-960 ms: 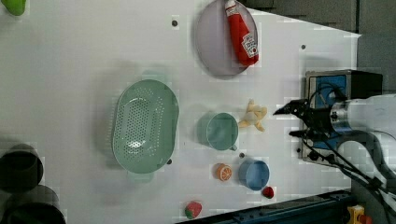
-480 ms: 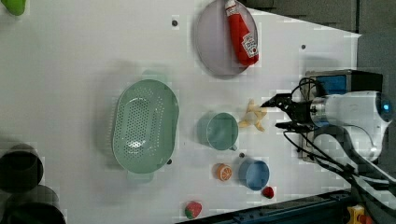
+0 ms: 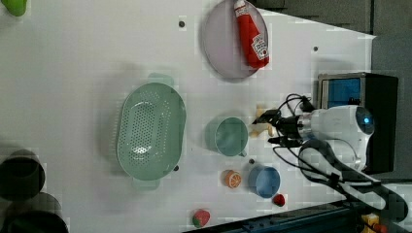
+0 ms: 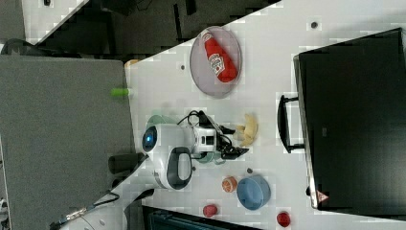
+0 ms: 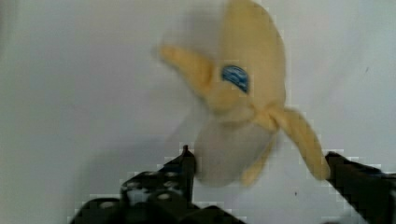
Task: Pick banana from table and place on oven.
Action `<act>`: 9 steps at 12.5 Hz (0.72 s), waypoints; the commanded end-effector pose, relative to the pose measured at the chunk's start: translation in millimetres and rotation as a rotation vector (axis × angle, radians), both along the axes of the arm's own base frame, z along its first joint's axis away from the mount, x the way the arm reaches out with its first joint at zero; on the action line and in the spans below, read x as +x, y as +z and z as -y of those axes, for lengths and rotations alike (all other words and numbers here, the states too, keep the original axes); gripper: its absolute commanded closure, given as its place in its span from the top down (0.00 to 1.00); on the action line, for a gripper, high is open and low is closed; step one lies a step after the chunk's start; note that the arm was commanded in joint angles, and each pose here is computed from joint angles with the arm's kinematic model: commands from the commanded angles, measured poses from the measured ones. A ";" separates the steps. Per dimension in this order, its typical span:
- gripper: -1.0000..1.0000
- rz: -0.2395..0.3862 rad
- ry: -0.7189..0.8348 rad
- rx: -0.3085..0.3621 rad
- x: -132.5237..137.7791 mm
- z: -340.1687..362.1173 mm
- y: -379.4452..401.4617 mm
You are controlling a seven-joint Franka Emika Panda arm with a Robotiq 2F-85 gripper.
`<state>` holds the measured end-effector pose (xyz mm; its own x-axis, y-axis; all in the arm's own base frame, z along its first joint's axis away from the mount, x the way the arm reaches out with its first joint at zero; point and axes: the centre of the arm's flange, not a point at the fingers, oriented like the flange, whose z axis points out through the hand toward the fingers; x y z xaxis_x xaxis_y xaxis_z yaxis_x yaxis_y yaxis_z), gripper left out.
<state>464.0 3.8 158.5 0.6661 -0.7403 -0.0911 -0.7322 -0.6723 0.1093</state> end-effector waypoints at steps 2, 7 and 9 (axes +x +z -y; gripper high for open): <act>0.47 0.072 -0.005 0.001 15.6 -3.5 6.4; 0.21 0.078 -0.004 0.001 17.1 -4.2 9.1; 0.21 0.138 -0.001 0.002 28.0 -6.1 42.5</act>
